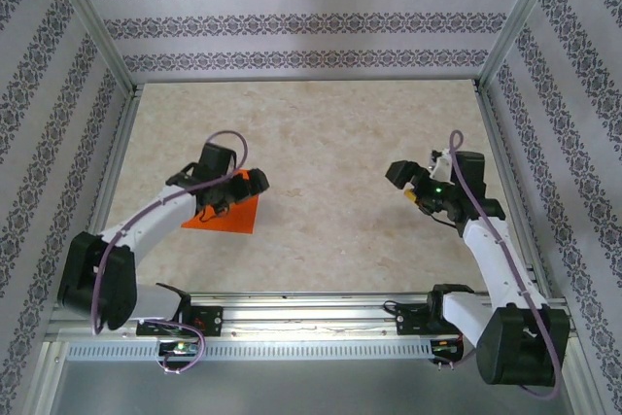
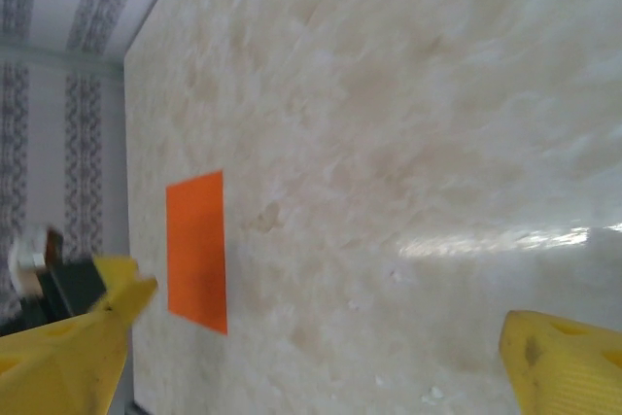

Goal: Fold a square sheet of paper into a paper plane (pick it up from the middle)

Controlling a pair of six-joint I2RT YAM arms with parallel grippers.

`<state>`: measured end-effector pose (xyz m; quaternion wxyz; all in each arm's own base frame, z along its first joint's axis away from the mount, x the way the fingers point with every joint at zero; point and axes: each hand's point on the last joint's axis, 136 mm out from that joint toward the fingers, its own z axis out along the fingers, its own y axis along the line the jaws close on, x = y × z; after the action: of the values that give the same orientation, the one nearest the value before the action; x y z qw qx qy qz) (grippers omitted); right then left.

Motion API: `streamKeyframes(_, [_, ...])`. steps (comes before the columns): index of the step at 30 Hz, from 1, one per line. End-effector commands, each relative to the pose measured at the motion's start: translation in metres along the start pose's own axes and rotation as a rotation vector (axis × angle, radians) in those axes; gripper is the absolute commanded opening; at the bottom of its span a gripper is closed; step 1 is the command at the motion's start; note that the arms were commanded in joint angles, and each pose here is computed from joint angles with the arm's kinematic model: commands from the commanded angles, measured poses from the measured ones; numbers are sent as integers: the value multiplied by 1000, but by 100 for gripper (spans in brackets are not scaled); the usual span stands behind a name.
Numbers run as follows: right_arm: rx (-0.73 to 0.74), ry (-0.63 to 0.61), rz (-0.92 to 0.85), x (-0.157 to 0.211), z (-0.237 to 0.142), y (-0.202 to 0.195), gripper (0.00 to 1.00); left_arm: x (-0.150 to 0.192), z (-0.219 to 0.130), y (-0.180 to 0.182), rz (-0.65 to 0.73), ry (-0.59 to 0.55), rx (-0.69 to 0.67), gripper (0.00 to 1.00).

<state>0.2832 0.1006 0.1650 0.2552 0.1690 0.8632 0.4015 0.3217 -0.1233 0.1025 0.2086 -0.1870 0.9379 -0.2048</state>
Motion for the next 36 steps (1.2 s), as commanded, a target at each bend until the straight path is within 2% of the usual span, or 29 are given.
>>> streamKeyframes(1, [-4, 19, -78, 6, 11, 15, 98, 5, 9, 32, 33, 95, -135, 99])
streamKeyframes(7, [24, 75, -127, 26, 33, 25, 98, 10, 33, 34, 20, 174, -138, 99])
streamKeyframes(13, [35, 108, -143, 36, 47, 29, 98, 34, 42, 43, -65, 202, -185, 99])
streamKeyframes(17, [55, 116, -123, 37, 53, 25, 98, 60, 53, 34, -84, 236, -180, 99])
streamKeyframes(20, [69, 119, -112, 37, 55, 22, 98, 80, 60, 15, -84, 280, -162, 99])
streamKeyframes(23, [85, 120, -97, 36, 57, 18, 98, 96, 72, -11, -96, 241, -106, 99])
streamKeyframes(26, [96, 119, -84, 36, 57, 17, 98, 115, 90, -28, -131, 279, -75, 99])
streamKeyframes(29, [105, 116, -76, 36, 55, 15, 98, 130, 101, -49, -91, 300, -81, 99])
streamKeyframes(32, [120, 103, -75, 37, 52, 12, 98, 133, 103, -63, -116, 286, -85, 99])
streamKeyframes(36, [122, 100, -73, 39, 51, 9, 98, 125, 95, -92, -138, 237, -1, 99])
